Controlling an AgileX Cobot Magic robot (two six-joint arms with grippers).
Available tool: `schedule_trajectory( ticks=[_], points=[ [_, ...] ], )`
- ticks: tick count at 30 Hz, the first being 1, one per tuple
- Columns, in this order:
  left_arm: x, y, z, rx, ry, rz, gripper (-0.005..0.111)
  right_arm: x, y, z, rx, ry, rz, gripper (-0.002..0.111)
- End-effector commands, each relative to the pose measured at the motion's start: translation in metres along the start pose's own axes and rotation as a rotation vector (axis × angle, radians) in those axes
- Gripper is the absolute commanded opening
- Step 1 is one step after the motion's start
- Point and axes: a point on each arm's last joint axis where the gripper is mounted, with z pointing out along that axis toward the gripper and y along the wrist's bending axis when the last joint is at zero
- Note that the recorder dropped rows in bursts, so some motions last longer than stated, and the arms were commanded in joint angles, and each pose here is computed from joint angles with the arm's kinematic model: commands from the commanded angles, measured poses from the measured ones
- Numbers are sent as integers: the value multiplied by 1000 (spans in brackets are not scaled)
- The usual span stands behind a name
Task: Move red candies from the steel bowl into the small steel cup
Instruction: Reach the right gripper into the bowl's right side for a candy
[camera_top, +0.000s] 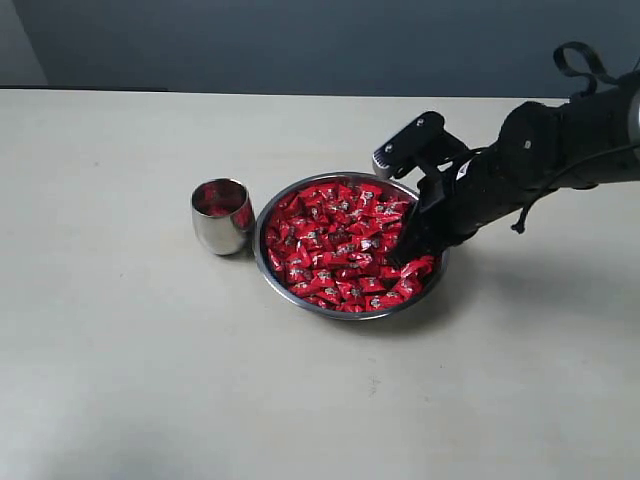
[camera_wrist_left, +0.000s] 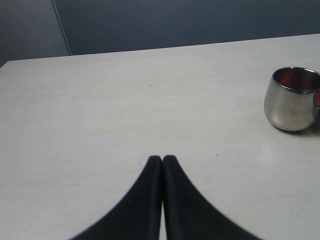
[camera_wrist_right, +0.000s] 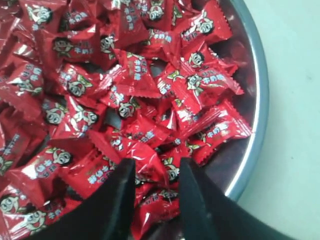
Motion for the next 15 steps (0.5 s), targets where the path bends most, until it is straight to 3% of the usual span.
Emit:
schedule_trajectory(
  ticks=[1, 7, 8, 11, 15],
  points=[
    [-3, 0, -1, 4, -18, 2, 0, 3, -3, 10, 9, 9, 1, 28],
    [-3, 0, -1, 4, -18, 2, 0, 3, -3, 13, 12, 9, 1, 27],
    [-3, 0, -1, 4, -18, 2, 0, 3, -3, 13, 12, 9, 1, 24],
    [-3, 0, -1, 4, -18, 2, 0, 3, -3, 13, 15, 6, 1, 1],
    [-3, 0, -1, 4, -18, 2, 0, 2, -3, 11, 16, 1, 0, 0]
  ],
)
